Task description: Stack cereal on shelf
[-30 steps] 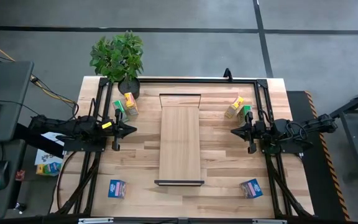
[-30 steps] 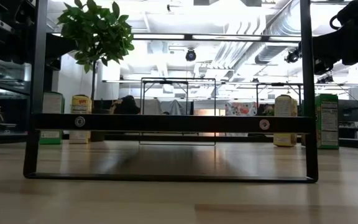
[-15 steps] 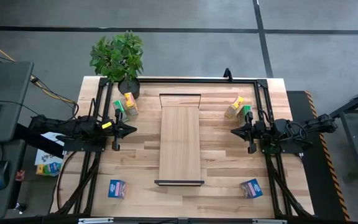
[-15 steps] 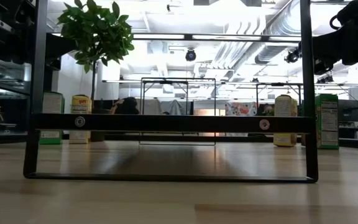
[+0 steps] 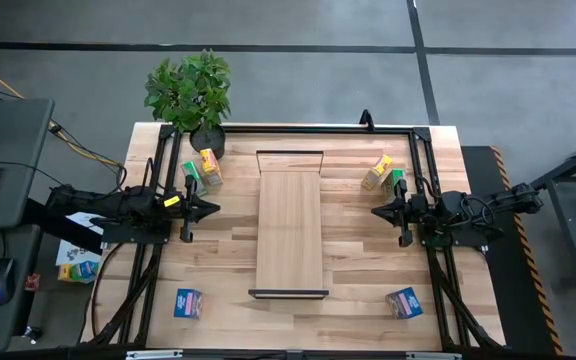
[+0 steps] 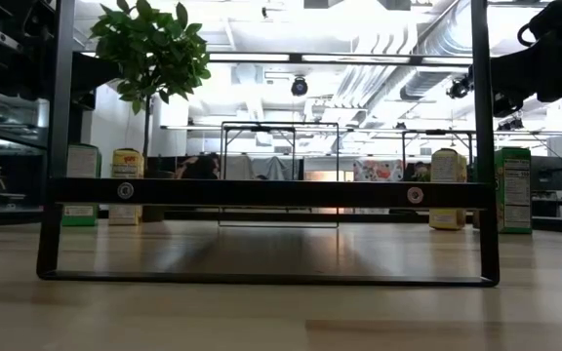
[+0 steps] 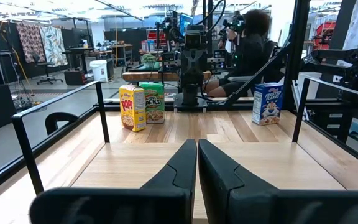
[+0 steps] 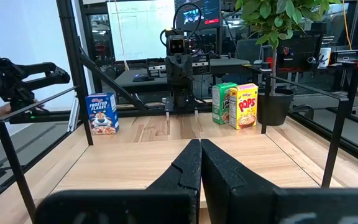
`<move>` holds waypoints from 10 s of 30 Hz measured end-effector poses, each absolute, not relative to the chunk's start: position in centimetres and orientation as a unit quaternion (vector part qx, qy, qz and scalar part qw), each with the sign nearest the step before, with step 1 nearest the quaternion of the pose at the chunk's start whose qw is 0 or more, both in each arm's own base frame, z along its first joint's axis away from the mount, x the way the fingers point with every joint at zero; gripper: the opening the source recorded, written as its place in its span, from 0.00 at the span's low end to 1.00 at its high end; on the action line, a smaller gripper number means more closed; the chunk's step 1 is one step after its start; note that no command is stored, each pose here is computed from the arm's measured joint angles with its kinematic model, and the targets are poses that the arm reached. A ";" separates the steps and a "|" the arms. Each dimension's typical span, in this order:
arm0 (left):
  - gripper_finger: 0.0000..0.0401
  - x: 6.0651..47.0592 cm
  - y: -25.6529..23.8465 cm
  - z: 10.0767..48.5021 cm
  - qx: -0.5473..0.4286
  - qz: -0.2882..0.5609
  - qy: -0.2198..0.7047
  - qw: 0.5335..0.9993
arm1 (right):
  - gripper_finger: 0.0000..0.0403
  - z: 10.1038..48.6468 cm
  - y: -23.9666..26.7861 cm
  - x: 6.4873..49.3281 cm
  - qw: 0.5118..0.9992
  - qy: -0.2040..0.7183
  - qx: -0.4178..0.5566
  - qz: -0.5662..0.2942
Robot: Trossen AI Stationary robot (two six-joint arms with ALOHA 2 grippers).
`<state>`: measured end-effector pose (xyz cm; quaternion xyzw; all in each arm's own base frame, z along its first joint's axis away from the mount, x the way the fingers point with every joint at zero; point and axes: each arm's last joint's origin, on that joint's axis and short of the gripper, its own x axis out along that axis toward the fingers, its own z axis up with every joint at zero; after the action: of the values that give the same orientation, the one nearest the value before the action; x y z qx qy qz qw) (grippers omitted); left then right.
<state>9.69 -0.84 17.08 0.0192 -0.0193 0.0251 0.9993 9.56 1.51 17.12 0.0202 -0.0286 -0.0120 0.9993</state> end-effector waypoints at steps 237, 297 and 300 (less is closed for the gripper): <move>0.02 9.7 -0.8 17.1 0.019 0.025 -0.019 0.999 | 0.63 25.4 -1.0 38.2 0.705 0.408 0.234 -0.531; 0.02 9.7 -0.8 17.1 0.019 0.025 -0.019 0.999 | 0.63 31.4 3.6 24.8 0.699 0.642 0.103 -0.298; 0.02 9.7 -0.8 17.1 0.019 0.025 -0.019 0.999 | 0.63 30.8 2.8 21.5 0.731 0.590 0.129 -0.317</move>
<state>9.70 -0.84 17.06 0.0193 -0.0187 0.0252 0.9993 21.46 2.84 30.84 0.1292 0.5898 -0.3170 0.7315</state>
